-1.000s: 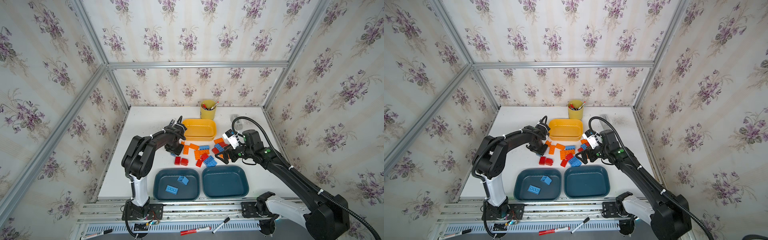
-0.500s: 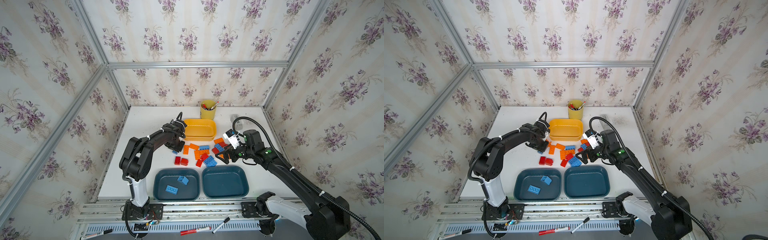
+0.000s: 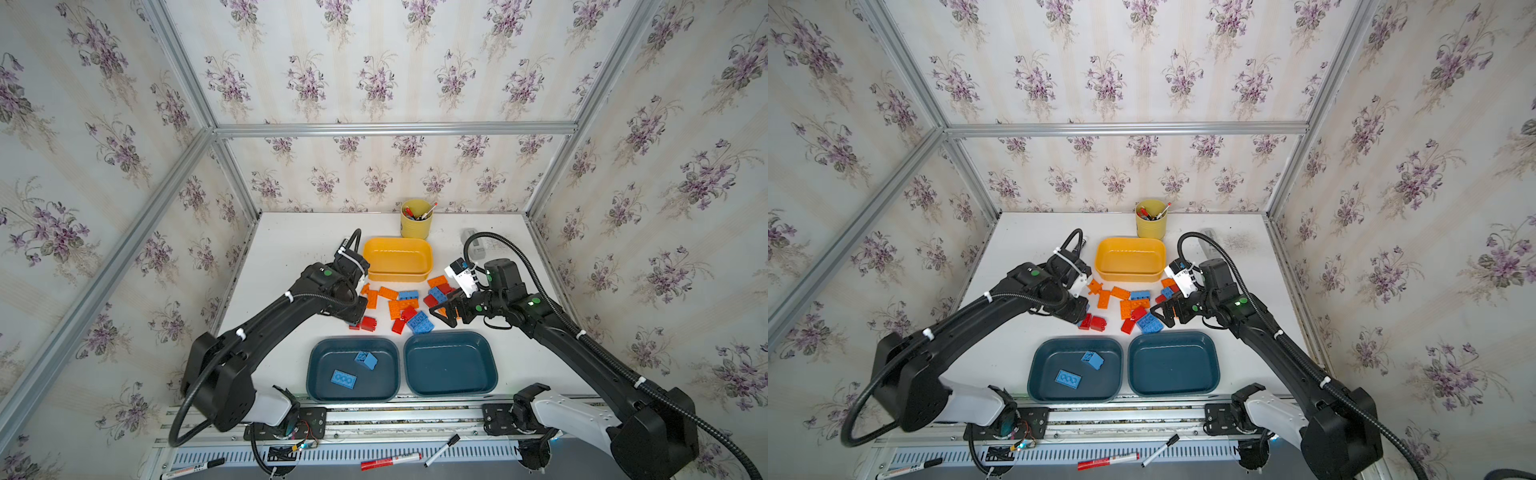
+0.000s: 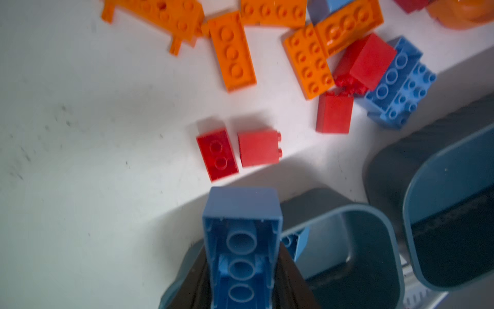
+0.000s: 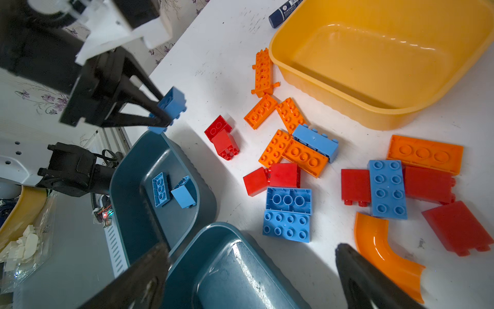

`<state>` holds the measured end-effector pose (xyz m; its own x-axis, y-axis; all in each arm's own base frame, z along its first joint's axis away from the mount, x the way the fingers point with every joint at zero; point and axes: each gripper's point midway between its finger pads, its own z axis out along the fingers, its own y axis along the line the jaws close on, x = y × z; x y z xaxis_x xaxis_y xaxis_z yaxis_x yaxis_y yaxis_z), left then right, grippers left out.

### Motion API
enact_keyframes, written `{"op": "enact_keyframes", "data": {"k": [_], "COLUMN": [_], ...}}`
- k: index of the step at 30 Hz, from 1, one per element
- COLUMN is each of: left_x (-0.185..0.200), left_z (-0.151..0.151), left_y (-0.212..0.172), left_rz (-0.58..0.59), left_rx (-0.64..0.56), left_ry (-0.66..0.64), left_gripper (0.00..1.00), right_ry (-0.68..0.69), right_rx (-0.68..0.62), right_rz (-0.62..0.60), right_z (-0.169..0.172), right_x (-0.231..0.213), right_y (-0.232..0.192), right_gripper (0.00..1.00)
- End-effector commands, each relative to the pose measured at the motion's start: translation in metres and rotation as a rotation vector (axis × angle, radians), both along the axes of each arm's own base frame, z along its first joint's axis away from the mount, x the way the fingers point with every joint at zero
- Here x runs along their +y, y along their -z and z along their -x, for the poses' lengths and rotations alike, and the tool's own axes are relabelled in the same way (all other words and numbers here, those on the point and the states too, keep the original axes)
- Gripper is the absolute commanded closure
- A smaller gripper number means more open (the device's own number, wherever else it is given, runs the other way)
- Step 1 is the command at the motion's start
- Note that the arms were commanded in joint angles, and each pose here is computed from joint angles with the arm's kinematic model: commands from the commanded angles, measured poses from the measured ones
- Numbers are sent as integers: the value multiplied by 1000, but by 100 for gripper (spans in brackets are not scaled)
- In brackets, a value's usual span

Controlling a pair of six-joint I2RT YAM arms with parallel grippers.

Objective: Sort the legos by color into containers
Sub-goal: 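Carry the light blue brick into the nearer teal tray and open the left gripper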

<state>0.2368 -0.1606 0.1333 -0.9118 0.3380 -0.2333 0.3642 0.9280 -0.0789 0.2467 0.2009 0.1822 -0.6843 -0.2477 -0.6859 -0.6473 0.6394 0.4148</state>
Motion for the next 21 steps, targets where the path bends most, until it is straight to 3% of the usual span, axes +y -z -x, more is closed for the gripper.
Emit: {"op": "enact_keyframes", "data": {"k": [1,7,17,21], "left_x": [12,27,36,41], "left_z": [41,81,77,81], "left_y": [2,23,63,74], "left_rz": [3,13,-63,-115], "left_rx": [90,131,134,173], "left_ry": [-107,-220,-281,-273], "left_gripper": [69,69,67,55], "right_ry": [-16,-26,-32,-33], "right_rx": [-23,-18,-14,-10], "right_rz": [-29,-33,-35,-31], "right_z": [-4,-6,-5,-4], "right_x": [5,8,8,7], "right_y": [-7,-5,-3,-1], "right_gripper": [0,0,0,0]}}
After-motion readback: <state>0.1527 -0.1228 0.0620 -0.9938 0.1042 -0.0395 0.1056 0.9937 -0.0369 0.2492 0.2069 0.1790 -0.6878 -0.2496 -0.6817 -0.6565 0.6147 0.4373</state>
